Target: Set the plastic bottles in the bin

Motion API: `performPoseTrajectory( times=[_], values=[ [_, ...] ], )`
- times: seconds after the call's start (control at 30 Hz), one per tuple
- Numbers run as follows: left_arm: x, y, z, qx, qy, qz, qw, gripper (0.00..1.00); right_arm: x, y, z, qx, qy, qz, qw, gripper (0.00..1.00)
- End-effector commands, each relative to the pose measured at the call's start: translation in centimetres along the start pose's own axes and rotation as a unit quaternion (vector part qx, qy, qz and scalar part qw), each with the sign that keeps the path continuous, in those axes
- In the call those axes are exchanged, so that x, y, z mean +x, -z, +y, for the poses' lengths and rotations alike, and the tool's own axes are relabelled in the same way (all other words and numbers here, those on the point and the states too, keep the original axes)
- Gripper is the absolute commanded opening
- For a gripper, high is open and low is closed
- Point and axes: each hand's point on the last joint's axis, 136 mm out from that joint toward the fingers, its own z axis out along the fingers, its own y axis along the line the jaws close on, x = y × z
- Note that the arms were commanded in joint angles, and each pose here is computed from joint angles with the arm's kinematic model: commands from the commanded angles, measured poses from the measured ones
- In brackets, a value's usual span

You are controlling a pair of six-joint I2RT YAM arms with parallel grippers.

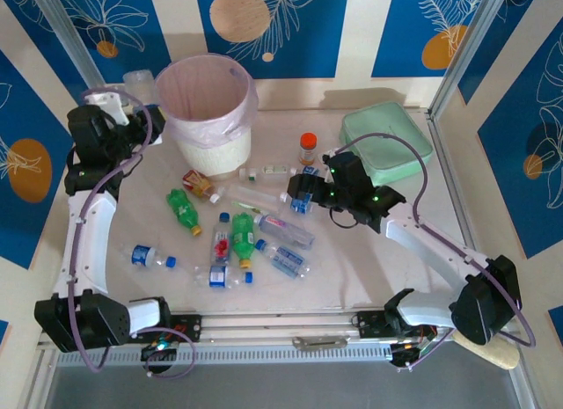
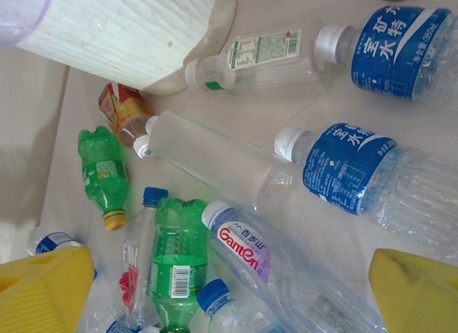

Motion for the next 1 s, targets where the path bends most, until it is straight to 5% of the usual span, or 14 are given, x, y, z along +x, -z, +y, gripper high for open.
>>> performPoseTrajectory(
  times=[0.0, 0.43, 0.97],
  values=[
    [-3.1, 0.0, -4.6, 0.078, -0.021, -0.027, 0.996, 0.47, -0.3, 0.0, 1.0, -0.012, 0.017, -0.001, 1.000, 0.99],
    [-1.6, -9.2, -9.7, 0.122, -0.076, 0.065, 0.987, 0.50, -0.2, -2.3, 0.6, -0.008, 0.039, 0.016, 0.999, 0.99],
    [6.2, -15.3, -3.6, 0.008, -0.112, 0.208, 0.972, 0.55, 0.4, -2.6, 0.1, -0.010, 0.037, 0.021, 0.999, 0.99]
  ],
)
